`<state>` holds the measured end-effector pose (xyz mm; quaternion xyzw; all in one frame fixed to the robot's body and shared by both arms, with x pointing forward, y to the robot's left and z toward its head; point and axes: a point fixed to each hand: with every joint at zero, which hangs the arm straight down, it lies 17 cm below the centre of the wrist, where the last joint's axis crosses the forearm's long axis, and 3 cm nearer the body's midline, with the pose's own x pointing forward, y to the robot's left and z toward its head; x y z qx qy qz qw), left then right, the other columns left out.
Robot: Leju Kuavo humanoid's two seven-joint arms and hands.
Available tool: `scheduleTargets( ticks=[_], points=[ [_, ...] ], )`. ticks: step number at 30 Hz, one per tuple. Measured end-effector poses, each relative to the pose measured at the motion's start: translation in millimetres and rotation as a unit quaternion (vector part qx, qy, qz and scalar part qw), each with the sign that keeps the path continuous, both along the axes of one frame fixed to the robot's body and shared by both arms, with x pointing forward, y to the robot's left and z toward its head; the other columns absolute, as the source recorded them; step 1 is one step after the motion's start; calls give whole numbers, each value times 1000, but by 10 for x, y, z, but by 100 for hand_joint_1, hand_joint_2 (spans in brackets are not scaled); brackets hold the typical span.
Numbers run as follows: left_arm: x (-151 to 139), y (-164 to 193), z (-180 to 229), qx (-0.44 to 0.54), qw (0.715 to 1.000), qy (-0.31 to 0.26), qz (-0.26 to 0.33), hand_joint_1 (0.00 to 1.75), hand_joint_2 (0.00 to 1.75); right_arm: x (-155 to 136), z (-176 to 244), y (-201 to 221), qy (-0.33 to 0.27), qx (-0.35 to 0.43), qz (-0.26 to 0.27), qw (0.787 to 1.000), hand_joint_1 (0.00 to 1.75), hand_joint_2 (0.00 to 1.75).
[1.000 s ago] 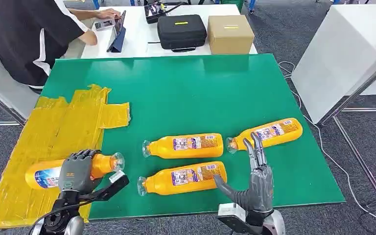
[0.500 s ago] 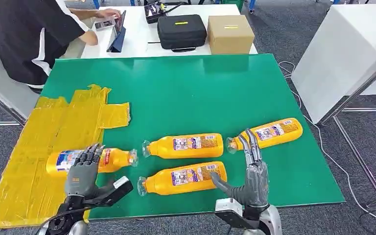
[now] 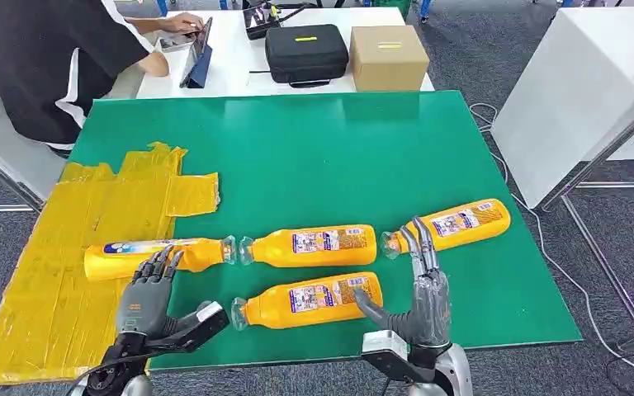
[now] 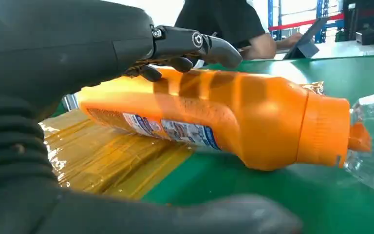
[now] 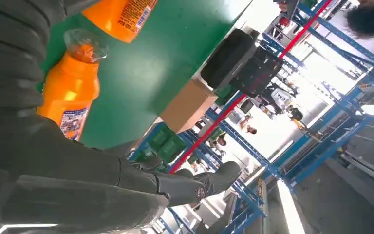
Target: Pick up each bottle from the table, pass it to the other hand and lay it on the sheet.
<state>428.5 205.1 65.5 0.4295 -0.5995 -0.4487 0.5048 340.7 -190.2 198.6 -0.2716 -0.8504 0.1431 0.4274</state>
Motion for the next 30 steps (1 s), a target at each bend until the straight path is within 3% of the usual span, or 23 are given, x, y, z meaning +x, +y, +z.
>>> scheduleTargets(
  ticks=[13, 21, 22, 30],
  points=[
    [-23, -71, 41, -15, 1000, -8, -10, 0, 0, 11, -3, 4, 0, 0, 0, 1000, 0, 175],
    [-136, -99, 704, -80, 991, -103, -17, 0, 0, -21, -30, -22, 1, -3, -8, 1000, 0, 175],
    [-164, -97, 806, -91, 989, -118, -18, 0, 175, -26, -33, -31, 1, -3, -10, 1000, 0, 175],
    [-511, -120, 1553, -210, 949, -230, -51, 0, 175, -81, -54, -101, -1, -8, -24, 1000, 0, 175]
  ],
)
